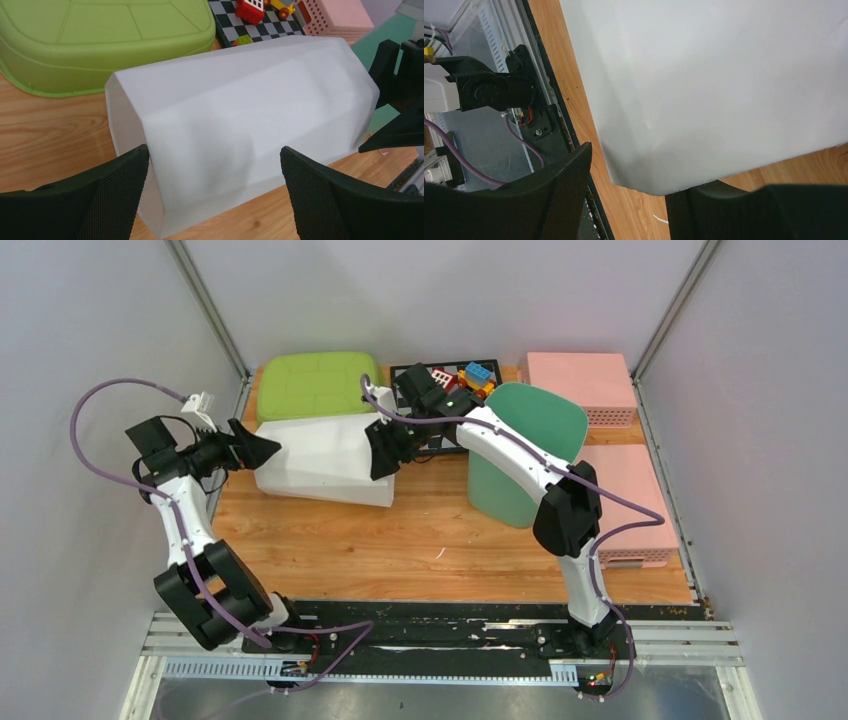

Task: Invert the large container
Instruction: Turn the container upside down at the center of the board.

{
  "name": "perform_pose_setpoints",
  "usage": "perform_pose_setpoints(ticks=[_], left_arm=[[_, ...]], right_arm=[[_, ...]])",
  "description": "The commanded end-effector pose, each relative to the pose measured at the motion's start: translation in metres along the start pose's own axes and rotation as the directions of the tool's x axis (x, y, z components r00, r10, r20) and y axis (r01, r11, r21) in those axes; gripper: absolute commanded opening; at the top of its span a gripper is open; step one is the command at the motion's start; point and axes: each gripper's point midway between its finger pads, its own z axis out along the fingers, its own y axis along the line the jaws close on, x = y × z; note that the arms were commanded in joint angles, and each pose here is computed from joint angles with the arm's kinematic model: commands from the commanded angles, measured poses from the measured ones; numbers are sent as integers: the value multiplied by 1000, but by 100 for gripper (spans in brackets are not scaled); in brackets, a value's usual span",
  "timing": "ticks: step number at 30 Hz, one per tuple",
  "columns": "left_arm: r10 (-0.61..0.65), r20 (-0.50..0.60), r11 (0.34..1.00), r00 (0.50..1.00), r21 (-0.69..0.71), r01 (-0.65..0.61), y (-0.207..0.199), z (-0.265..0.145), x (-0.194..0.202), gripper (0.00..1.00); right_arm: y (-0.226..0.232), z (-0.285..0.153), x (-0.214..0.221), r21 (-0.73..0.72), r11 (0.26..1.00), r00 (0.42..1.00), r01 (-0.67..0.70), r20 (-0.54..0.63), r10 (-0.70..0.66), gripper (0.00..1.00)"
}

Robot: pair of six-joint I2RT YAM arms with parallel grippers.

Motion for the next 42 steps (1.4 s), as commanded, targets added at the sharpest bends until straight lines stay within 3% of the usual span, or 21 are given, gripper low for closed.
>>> perform_pose_setpoints(ticks=[1, 15, 23, 42], left_arm=[[-41, 15, 985, 999, 168, 38, -59, -8, -9, 100], [79, 127, 985, 989, 144, -97, -120, -38, -42, 100], [144, 141, 984, 979, 86, -157, -140, -51, -39, 100], [249, 158, 965, 955, 48, -260, -170, -69, -37, 100]], right_arm=[[19, 6, -18, -67, 997, 998, 43, 52, -39, 56], [51, 3, -23, -234, 972, 994, -35, 93, 58, 56], [65, 17, -10, -397, 913, 987, -98, 77, 139, 57], [64, 57, 23, -492, 853, 981, -174, -7, 196, 58]])
